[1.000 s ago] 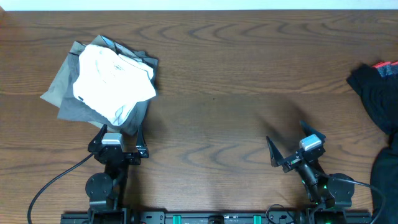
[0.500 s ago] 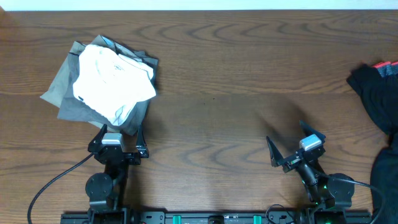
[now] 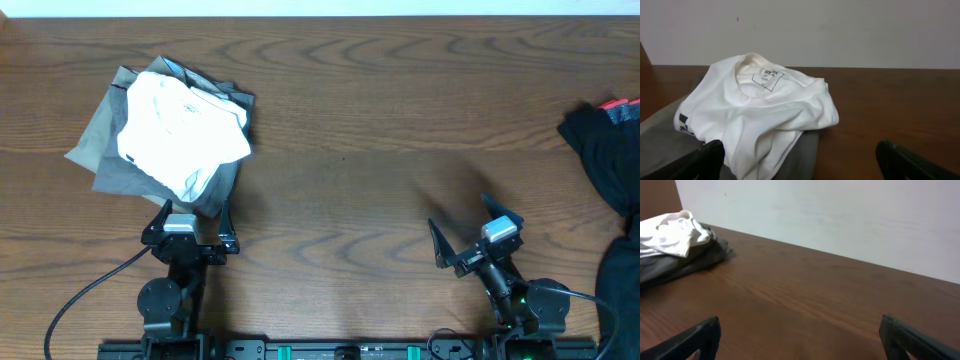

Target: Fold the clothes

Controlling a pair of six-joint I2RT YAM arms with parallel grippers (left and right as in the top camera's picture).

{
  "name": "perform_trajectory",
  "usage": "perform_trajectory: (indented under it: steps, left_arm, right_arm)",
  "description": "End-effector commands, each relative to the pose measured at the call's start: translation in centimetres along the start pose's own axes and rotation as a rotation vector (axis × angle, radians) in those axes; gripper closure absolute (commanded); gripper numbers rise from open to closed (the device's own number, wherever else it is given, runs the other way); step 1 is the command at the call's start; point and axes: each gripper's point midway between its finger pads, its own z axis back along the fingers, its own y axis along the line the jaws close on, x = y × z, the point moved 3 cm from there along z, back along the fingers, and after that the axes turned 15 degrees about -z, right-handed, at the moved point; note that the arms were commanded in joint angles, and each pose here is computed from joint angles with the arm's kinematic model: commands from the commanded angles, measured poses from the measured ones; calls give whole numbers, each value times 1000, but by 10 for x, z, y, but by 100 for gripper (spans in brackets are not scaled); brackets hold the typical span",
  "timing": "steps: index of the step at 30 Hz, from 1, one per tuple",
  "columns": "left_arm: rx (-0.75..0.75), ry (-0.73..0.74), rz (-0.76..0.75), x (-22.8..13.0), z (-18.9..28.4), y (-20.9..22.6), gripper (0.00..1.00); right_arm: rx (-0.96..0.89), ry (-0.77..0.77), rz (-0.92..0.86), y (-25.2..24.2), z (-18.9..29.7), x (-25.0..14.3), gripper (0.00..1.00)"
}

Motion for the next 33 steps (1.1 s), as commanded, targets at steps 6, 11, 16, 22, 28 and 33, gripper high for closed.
perform_trajectory:
  steps: [6, 11, 16, 22, 28, 33]
  left_arm:
    - [-58, 28, 14, -10, 0, -9, 2]
    - [-96, -15, 12, 7, 3, -12, 2]
    - [-74, -129, 64, 66, 18, -1, 2]
    - [-101, 21, 147, 101, 19, 7, 2]
    - [-169, 319, 214, 126, -8, 12, 2]
    - [-272, 525, 269, 159, -35, 11, 2]
  right_arm:
    - [-4, 1, -106, -1, 0, -1, 1]
    - [24, -51, -184, 3, 1, 13, 1]
    - [27, -136, -157, 12, 9, 55, 1]
    - [-58, -30, -218, 7, 2, 81, 1]
    - [-169, 245, -393, -9, -33, 100, 1]
    - [-200, 554, -433, -16, -69, 123, 1]
